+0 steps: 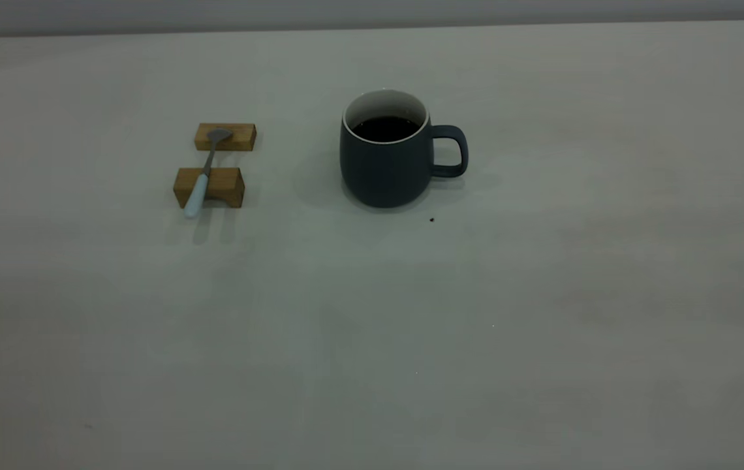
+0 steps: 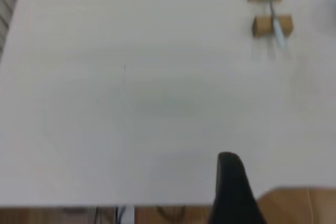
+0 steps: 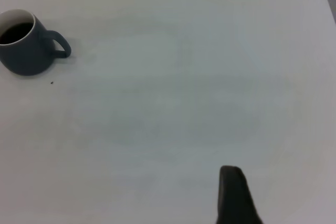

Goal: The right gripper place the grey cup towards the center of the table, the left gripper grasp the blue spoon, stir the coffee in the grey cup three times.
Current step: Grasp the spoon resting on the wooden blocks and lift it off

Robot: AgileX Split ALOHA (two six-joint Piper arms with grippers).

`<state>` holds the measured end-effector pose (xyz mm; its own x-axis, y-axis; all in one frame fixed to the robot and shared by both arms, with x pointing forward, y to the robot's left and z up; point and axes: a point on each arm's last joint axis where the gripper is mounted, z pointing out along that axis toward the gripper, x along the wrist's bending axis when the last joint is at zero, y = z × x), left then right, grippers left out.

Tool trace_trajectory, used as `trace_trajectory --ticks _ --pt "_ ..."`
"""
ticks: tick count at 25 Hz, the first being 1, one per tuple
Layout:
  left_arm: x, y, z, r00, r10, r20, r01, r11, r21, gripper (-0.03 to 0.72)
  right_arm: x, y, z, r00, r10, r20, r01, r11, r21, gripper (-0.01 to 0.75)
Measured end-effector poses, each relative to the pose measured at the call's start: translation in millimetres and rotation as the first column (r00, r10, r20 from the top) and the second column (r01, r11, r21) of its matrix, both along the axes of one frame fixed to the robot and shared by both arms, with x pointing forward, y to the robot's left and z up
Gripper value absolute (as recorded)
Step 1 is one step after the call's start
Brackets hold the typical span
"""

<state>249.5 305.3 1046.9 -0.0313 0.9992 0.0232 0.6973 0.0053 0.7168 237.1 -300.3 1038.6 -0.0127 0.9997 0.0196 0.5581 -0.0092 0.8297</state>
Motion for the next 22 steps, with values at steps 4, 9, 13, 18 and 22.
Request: trace_trajectory --ticks 4,9,13,18,22 --pt "46 0 4 0.979 0.04 -0.2 -0.048 0.998 -0.032 0.585 0 0 0 1.0 0.0 0.0 0.0 1.0 0.0 0.5" --pt "117 -1 5 0.927 0.042 -0.372 -0.059 0.998 -0.033 0.586 0 0 0 1.0 0.0 0.0 0.0 1.0 0.0 0.5" --pt "176 -6 -10 0.875 0.003 -0.484 -0.041 0.997 -0.069 0.586 0 0 0 1.0 0.0 -0.001 0.0 1.0 0.0 0.5" --pt "235 -11 -43 0.815 -0.02 -0.58 -0.054 0.992 -0.111 0.586 0 0 0 1.0 0.0 -0.001 0.0 1.0 0.0 0.5" --pt "273 -22 -73 0.798 -0.022 -0.602 -0.058 0.992 -0.113 0.586 0 0 0 1.0 0.0 -0.001 0.0 1.0 0.0 0.5"
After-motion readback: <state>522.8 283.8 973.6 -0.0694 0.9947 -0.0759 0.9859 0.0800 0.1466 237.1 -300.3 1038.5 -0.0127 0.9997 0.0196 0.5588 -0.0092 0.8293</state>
